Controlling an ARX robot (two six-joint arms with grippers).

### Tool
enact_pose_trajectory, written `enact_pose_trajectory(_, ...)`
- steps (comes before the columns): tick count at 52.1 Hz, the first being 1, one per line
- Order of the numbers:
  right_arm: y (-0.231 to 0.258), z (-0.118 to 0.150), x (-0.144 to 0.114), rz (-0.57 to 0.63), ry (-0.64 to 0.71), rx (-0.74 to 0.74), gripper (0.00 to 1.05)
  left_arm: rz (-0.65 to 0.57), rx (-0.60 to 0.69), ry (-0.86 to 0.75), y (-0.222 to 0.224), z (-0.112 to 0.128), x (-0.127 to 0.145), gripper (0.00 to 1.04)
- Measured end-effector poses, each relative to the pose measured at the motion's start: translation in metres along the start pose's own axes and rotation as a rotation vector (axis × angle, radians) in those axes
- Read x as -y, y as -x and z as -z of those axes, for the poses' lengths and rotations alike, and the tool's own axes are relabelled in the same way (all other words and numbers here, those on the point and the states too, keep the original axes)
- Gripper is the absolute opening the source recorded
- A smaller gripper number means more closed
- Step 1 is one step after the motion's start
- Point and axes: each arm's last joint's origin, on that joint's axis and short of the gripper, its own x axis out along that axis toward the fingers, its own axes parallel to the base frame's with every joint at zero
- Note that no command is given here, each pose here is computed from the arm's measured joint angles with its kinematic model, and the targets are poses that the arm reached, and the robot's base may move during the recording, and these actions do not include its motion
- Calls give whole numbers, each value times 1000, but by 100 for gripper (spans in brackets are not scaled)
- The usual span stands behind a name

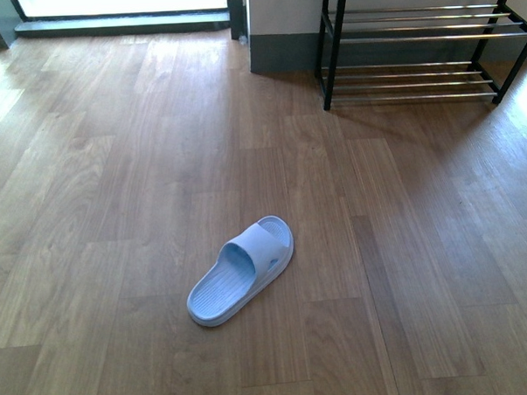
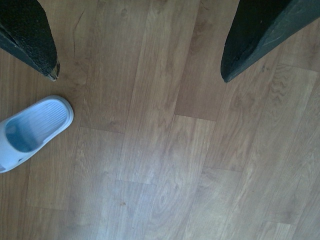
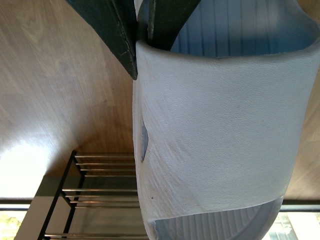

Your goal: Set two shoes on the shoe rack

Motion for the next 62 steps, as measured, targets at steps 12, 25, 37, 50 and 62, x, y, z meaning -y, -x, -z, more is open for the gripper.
enact_pose_trajectory(12, 0, 0, 0, 0, 0, 0, 2, 2, -27, -70, -22, -10, 6, 95)
enact_pose_trajectory(25, 0, 0, 0, 0, 0, 0, 2, 22, -74, -186, -52, -15, 12, 95)
enact_pose_trajectory(37, 0, 0, 0, 0, 0, 0, 2, 14, -111, -244, -81, -16, 12, 95)
enact_pose_trajectory(50, 0, 0, 0, 0, 0, 0, 2, 20, -122, -325, -113, -17, 13, 95)
enact_pose_trajectory(62, 0, 0, 0, 0, 0, 0, 2, 46, -107, -429, -141, -16, 18, 95)
